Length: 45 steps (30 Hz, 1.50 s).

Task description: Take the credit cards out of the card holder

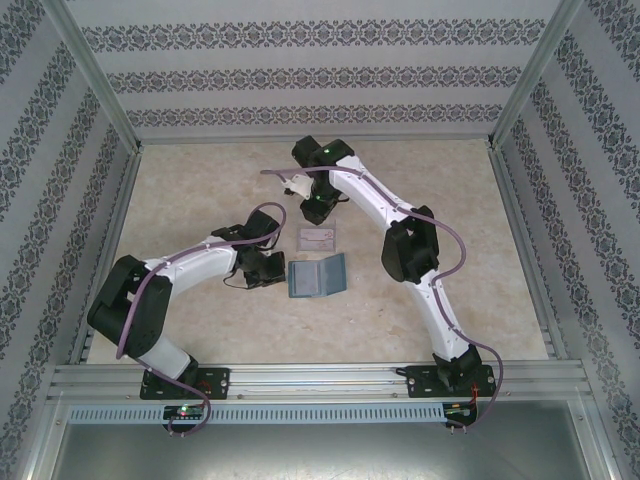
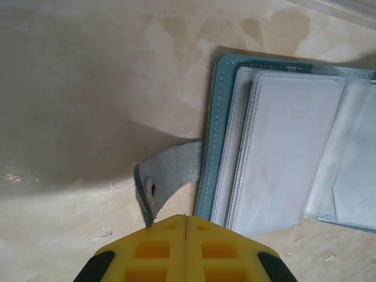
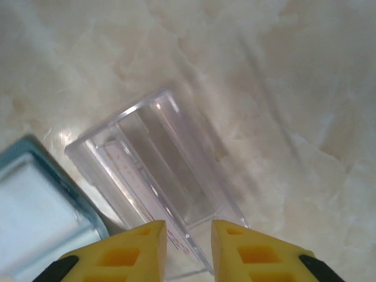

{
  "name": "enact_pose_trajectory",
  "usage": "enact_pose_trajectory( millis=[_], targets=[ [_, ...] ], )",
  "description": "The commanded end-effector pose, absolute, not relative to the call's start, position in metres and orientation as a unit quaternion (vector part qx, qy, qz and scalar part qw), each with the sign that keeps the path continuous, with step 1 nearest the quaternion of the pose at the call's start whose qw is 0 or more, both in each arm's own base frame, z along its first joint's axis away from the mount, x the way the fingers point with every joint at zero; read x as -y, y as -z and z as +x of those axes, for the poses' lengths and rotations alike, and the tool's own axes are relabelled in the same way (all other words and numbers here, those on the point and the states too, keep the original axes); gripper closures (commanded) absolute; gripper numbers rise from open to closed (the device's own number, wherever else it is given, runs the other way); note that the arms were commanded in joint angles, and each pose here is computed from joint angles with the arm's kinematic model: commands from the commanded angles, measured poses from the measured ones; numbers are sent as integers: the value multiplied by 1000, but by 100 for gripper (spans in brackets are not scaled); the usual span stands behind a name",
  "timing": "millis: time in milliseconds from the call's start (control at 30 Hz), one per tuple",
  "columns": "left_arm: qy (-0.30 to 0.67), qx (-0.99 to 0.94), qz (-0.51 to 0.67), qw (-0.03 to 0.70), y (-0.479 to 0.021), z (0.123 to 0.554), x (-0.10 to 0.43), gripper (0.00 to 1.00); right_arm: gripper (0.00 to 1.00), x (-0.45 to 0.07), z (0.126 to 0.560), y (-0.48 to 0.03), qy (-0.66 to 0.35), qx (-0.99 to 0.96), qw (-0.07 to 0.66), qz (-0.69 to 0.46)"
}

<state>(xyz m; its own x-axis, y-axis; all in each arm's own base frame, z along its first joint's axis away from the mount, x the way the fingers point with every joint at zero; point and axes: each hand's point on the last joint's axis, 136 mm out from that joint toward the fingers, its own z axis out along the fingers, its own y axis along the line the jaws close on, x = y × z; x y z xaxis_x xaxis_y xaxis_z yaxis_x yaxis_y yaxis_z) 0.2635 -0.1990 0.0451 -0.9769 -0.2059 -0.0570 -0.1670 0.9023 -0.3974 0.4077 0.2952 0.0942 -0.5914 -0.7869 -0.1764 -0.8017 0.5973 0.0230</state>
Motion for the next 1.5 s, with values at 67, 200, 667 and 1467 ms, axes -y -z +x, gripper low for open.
enact_pose_trajectory(
  millis=[67, 200, 667, 1467],
  targets=[
    [216, -971, -86, 62, -48, 280, 206, 96, 73, -297, 414, -124, -86, -949, 129, -275],
    [221, -970, -83, 61, -45, 284, 210, 96, 78, -288, 415, -125, -79, -972, 155, -157],
    [229, -968, -78, 61, -45, 289, 216, 96, 84, -295, 371, -144, -163, -970, 175, -35],
    [248, -966, -64, -18, -20, 243, 222, 96, 83, -313, 288, -96, -257, -963, 78, -31]
  ],
)
